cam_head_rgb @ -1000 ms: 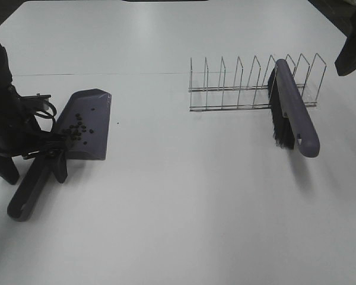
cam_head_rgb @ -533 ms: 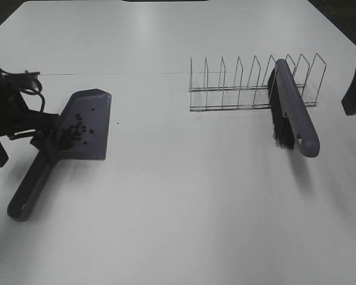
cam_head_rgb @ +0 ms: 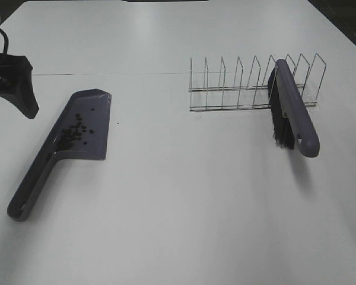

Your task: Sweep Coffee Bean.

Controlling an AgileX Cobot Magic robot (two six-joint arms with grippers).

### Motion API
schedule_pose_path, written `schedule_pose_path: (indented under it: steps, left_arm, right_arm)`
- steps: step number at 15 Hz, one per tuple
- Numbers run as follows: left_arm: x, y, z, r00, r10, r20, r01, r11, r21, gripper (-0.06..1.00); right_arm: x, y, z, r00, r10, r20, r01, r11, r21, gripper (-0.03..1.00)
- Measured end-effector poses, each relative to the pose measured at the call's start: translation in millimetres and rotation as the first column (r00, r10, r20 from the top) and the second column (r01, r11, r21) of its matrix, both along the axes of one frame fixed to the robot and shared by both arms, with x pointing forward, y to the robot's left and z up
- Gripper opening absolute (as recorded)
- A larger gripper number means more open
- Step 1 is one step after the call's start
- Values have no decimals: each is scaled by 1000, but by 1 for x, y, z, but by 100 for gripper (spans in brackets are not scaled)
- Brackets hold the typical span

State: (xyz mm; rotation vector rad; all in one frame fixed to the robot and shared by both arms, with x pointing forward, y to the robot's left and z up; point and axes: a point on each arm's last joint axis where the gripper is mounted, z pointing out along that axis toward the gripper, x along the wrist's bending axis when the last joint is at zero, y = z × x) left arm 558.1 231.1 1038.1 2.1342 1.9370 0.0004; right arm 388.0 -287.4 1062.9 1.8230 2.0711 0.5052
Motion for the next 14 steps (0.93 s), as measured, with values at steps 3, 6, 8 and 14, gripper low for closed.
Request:
schedule_pose_path:
  steps: [3,6,8,14]
  left_arm:
    - [-15,4,31,996,2,94,-1,1000,-6,82]
    - [-31,8,50,987,-1,162,0,1000,4,82]
    - [-50,12,52,985,1,173,-3,1000,9,82]
    - [-132,29,29,977,4,212,-9,1000,22,82]
  right_arm:
    - [-31,-2,-8,999,1,53,-2,1000,6,85]
    - [-55,-3,-24,998,2,59,-3,1000,8,85]
    - [-71,-3,-32,997,4,76,-5,1000,20,85]
    - [-101,-3,-33,992,21,122,-25,999,36,85]
